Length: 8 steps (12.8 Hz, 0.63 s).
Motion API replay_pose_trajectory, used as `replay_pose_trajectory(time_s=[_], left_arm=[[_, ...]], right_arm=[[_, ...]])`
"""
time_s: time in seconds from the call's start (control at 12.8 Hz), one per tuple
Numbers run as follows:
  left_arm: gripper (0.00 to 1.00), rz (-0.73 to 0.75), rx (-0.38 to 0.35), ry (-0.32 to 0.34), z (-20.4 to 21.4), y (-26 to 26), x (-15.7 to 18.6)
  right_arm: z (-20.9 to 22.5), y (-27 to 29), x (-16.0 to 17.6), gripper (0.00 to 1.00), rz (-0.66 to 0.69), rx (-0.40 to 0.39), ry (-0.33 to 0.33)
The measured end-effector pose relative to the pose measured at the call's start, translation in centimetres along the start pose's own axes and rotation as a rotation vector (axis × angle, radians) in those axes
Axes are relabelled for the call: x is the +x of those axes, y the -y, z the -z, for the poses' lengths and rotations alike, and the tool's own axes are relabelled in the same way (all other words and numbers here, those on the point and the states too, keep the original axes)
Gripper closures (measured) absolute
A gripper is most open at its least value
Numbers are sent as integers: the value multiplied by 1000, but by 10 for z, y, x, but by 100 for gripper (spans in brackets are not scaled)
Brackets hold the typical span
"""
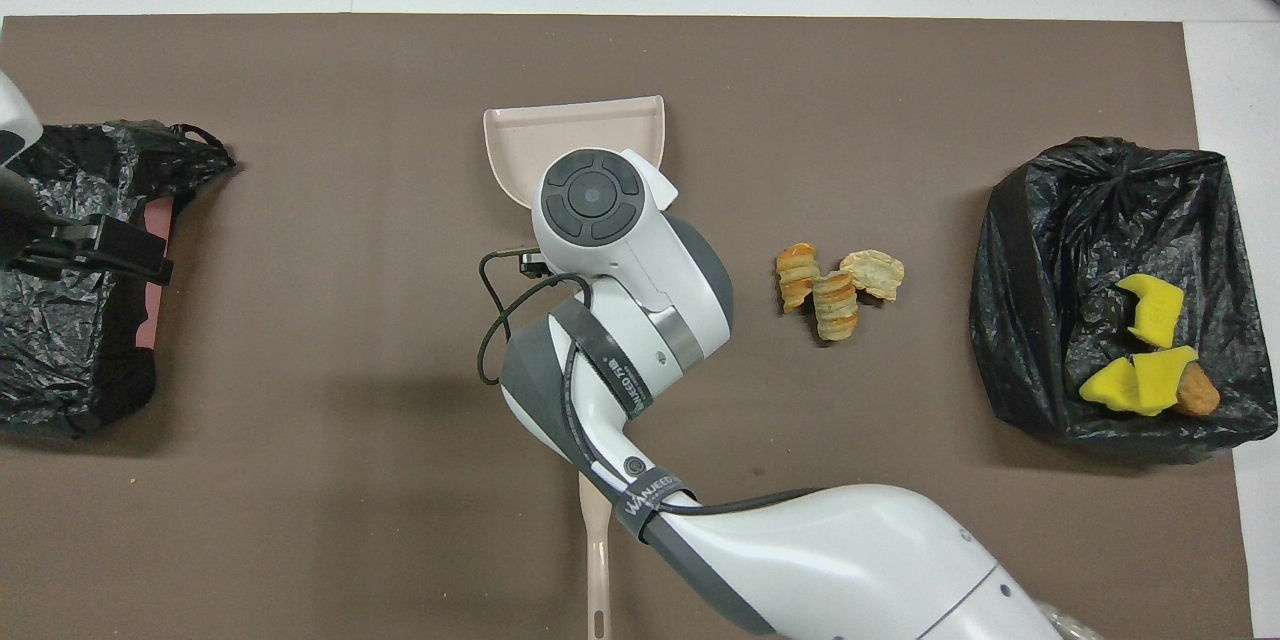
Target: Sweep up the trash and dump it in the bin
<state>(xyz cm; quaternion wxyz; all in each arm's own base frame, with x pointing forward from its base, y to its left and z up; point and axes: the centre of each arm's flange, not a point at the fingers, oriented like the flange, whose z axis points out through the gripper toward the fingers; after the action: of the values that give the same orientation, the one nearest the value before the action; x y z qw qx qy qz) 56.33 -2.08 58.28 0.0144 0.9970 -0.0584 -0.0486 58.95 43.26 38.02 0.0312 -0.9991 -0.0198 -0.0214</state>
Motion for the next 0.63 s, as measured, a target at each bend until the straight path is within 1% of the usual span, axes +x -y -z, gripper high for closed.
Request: replay_pose_trajectory(time_s=[0.08,0.16,0.39,0.47,0.63], left_arm=[[0,-11,1,-6,-7,-6,4],[0,-28,3,-13,-17,-15,8],[0,-65,0,-24,-60,-39,25],[0,-75,-4,-22,-77,-46,33],[0,-94,-35,-16,-110,-65,51]], right_arm=[[15,-1,-3,3,1,0,2],[31,-4,-7,0,1,-2,6],[65,-18,-35,0,-4,5,32],[73,-23,-53,0,-2,10,52],[74,-17,-108,0,32,8,111]])
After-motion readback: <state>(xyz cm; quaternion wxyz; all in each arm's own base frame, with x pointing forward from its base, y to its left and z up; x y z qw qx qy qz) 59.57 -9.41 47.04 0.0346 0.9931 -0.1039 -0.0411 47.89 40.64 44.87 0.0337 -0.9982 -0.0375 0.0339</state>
